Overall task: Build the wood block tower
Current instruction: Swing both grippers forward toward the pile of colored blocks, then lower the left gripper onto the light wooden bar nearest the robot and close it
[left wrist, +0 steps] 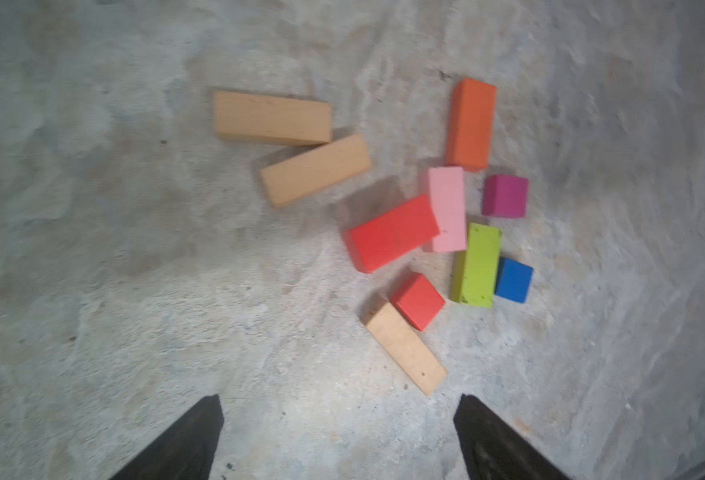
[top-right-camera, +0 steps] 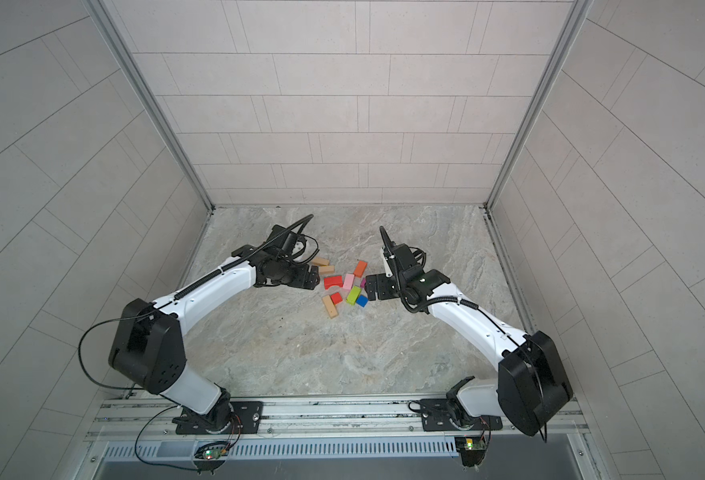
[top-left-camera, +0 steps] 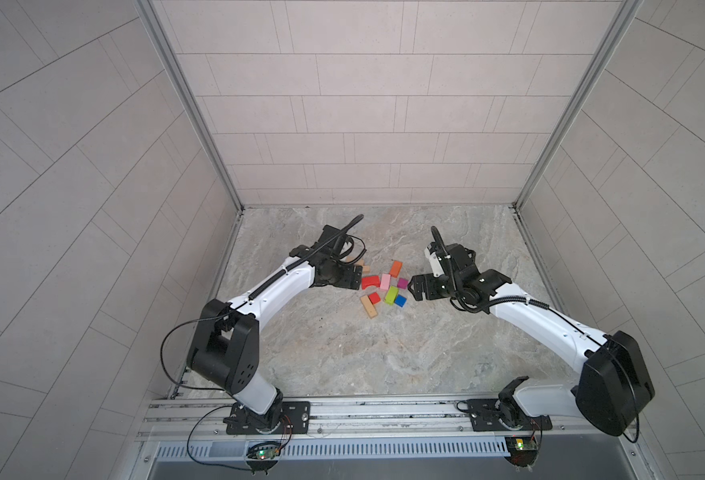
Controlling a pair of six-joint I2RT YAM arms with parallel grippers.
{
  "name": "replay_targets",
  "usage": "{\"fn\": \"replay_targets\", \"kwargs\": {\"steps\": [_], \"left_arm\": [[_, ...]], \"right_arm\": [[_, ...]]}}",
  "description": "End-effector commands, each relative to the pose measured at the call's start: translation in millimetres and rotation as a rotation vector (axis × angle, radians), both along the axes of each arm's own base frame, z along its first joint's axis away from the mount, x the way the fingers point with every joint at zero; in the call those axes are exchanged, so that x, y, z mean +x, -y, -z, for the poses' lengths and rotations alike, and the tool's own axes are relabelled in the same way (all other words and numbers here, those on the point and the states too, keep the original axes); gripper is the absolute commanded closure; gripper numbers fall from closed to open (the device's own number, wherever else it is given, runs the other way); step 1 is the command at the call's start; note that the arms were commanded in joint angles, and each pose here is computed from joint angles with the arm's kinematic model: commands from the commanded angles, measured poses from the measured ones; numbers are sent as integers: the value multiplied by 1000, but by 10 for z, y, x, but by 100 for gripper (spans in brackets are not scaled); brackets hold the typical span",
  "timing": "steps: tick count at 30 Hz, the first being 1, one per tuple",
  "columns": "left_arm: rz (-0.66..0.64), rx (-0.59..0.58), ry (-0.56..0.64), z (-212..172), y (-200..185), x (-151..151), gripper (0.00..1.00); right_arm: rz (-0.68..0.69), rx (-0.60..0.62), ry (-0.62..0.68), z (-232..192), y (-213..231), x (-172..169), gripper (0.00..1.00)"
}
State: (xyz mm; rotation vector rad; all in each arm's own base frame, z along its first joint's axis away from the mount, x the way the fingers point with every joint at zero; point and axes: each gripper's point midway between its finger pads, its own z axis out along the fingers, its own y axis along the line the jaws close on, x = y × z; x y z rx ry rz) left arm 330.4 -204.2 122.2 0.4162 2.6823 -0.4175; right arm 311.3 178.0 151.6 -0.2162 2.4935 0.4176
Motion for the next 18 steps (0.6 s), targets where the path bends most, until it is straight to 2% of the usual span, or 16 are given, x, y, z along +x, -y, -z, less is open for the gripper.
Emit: {"fn": "replay_targets", "kwargs": {"steps": [1,5,9,13,18], "left_arm": [[189,15,21,23,238,-131,4],[349,81,12,71,283,-259,3],[574,182,14,231,291,-406,1],[649,128,-37,456,439,-471,1],[675,168,-59,683,415,-467,1]], "right_arm": [[-58,-9,-22,-98,26,-167,1],[-73,3,-10,-183,65,-263,1],[-82,24,2,-207,95,-370,1],[-74,28,5,-184,158,-433,1],[-81,73,12,-223,129,-487,1]]}}
